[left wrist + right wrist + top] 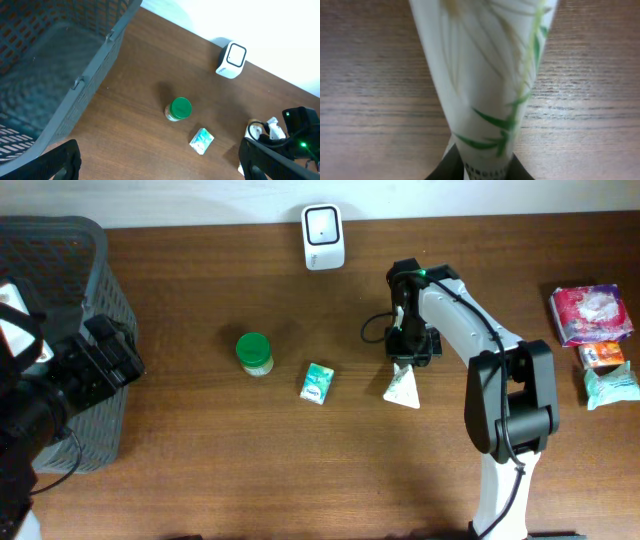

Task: Scan the item barcode
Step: 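Lift the white tube with the right gripper and turn it upright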

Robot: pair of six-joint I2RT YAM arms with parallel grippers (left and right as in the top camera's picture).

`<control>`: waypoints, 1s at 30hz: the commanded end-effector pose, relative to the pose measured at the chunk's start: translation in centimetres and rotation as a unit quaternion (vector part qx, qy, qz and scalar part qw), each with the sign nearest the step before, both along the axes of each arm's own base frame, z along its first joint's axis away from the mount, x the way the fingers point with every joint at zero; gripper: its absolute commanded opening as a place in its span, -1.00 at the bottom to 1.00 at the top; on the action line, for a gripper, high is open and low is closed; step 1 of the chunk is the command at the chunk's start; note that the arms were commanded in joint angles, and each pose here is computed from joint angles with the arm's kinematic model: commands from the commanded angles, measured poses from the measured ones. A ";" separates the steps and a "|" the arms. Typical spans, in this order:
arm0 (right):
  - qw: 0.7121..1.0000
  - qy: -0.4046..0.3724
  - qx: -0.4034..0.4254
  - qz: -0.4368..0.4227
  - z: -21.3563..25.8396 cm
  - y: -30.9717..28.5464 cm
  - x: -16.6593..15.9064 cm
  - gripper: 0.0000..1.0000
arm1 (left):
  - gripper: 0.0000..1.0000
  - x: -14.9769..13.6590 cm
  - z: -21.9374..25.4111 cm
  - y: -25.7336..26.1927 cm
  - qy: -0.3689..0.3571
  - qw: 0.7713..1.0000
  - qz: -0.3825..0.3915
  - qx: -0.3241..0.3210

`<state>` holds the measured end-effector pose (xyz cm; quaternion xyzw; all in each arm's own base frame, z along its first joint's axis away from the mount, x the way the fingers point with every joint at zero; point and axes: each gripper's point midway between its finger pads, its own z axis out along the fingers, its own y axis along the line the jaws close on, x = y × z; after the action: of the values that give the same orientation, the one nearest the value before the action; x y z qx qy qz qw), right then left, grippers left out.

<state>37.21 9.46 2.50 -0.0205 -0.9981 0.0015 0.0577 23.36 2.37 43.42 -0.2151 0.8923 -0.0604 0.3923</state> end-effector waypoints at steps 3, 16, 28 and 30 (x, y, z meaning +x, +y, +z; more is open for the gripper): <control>1.000 -0.017 0.007 0.006 2.3 0.5 0.8 -0.43 | 0.98 0.0 -0.1 0.0 0.001 1.000 0.004 -0.006; 0.996 -0.020 -0.085 -0.006 4.8 -4.3 1.5 0.37 | 0.98 0.0 -0.1 0.0 0.001 1.000 0.004 -0.006; 0.981 0.014 0.191 -0.014 -1.1 -3.3 -0.6 0.11 | 0.98 0.0 -0.1 0.0 0.001 1.000 0.004 -0.006; 0.976 0.011 0.217 -0.017 -1.2 -2.4 -0.7 -0.17 | 0.98 0.0 -0.1 0.0 0.001 1.000 0.004 -0.006</control>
<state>36.75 5.69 1.04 -0.0302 -0.9810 -0.1763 0.0748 23.36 2.37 43.42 -0.2151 0.8923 -0.0604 0.3923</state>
